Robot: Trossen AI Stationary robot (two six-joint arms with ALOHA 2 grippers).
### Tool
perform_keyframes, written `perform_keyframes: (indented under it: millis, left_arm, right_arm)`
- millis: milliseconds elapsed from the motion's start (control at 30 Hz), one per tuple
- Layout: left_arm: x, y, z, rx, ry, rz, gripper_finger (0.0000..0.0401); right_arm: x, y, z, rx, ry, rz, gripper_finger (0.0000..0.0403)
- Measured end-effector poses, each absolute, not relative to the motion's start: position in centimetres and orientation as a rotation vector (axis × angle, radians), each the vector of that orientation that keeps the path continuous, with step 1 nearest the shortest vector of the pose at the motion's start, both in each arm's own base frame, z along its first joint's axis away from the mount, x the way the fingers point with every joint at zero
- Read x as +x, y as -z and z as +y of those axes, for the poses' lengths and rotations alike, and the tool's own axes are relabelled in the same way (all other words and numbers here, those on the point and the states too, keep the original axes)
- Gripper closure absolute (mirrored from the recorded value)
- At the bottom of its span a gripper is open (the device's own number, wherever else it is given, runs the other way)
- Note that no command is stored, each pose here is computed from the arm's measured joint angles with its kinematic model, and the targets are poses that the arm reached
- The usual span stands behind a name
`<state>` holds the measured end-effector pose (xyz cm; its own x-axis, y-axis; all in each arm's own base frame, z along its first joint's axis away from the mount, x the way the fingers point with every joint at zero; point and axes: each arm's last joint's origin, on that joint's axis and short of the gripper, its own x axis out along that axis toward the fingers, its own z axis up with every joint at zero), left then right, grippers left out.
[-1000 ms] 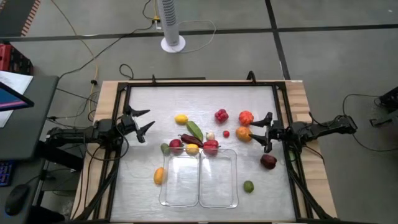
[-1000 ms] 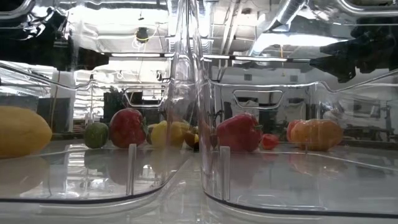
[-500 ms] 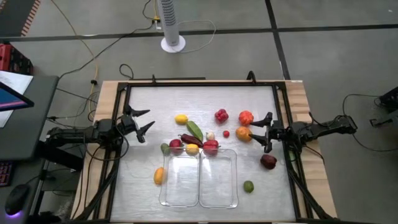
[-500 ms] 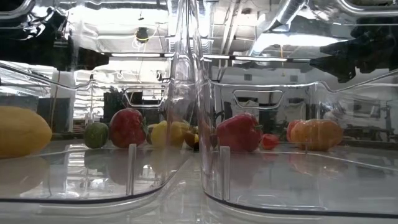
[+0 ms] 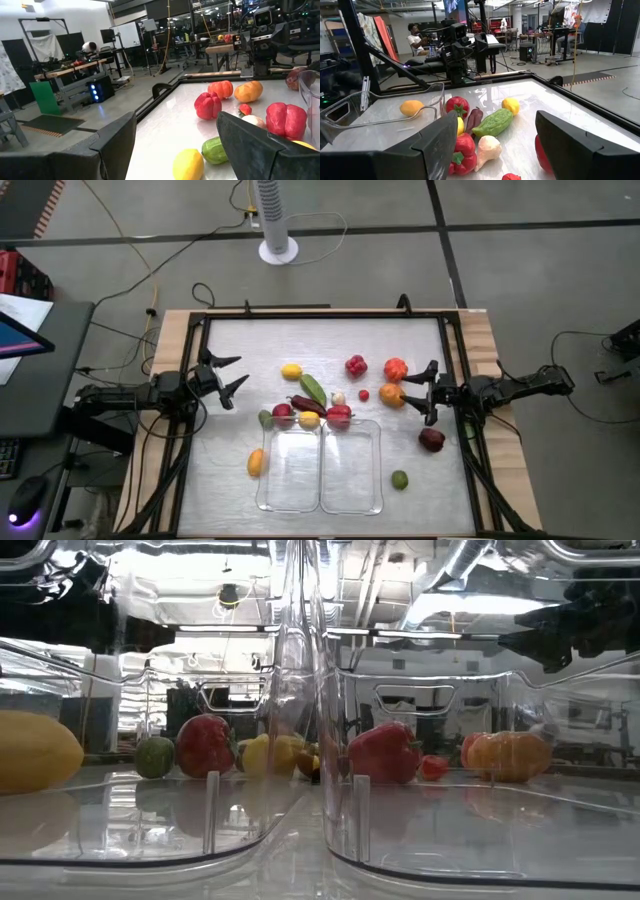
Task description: Sort produce into baskets
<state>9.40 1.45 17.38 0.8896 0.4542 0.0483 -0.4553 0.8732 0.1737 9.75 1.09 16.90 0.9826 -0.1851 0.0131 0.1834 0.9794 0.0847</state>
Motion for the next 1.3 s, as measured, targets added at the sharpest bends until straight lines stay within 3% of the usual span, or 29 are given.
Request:
perform_keyframes:
  millis: [967, 1300]
  left_arm:
    - [9.39, -17.39, 1.45, 0.177, -0.475, -0.009, 0.0136]
    - [9.35, -18.26, 1.35, -0.275, -0.414, -0.201, 0.0136]
  right_arm:
    - [9.75, -16.89, 1.09, 0.083, 0.185, -0.021, 0.0106]
    - [9.75, -16.89, 1.09, 0.083, 0.185, -0.021, 0.0106]
